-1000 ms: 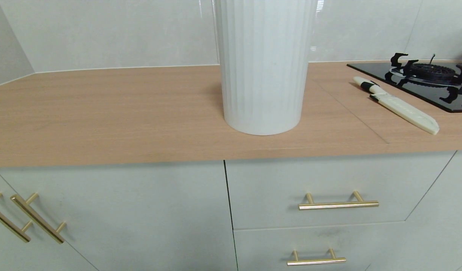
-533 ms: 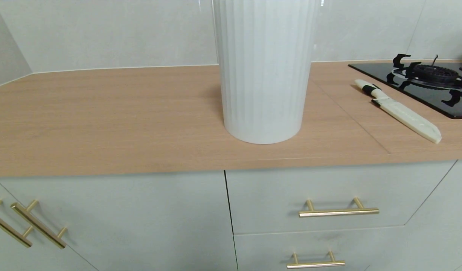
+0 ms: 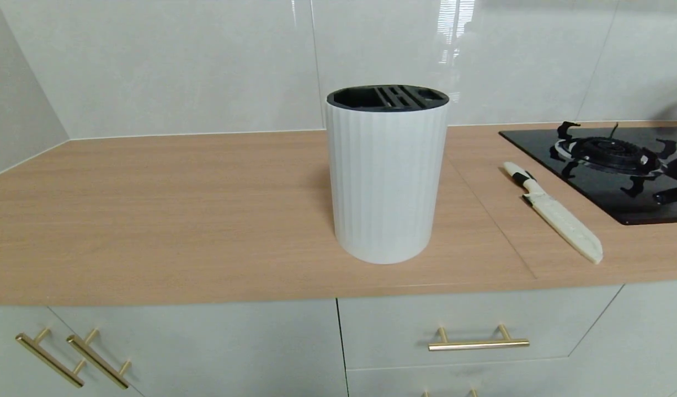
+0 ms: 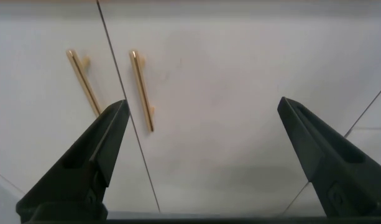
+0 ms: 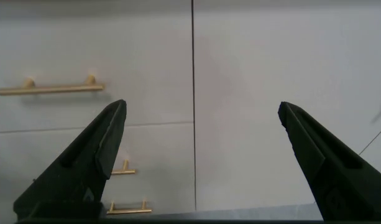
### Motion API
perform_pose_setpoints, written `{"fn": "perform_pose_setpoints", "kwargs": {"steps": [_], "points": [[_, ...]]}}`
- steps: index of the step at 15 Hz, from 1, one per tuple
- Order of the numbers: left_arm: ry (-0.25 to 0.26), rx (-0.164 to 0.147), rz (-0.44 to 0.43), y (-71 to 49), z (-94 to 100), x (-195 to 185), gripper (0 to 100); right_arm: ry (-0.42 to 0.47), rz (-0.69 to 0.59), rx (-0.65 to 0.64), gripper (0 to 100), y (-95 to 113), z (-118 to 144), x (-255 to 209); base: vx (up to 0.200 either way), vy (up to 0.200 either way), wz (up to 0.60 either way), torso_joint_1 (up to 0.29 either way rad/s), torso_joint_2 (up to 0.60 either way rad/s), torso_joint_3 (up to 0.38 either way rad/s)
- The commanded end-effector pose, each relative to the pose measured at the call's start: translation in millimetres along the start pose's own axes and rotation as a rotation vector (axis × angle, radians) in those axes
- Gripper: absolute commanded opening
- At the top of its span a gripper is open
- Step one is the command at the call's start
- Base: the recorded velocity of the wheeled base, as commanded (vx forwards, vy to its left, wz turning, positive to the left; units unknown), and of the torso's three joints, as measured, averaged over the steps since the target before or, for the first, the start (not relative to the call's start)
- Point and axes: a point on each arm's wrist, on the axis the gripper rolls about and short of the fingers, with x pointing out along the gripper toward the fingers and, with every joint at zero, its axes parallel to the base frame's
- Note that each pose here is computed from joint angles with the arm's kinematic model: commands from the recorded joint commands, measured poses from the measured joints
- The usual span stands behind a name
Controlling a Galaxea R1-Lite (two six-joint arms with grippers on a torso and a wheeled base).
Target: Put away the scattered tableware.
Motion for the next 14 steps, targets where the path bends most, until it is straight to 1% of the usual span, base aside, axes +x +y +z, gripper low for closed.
{"fn": "perform_pose_setpoints", "kwargs": {"steps": [1,7,14], "points": [[0.001,0.000,0.000,0.0,0.3,0.0,100,0.001,0.000,0.000,100,0.0,0.1,0.1,0.000,0.000,0.00,0.178,-0.49,-0.295],[0.002,0.000,0.000,0.0,-0.1,0.1,100,0.001,0.000,0.000,100,0.0,0.1,0.1,0.000,0.000,0.00,0.190,-0.48,-0.287],[0.001,0.000,0.002,0.0,0.3,0.0,100,0.001,0.000,0.000,100,0.0,0.1,0.1,0.000,0.000,0.00,0.229,-0.52,-0.294]]}}
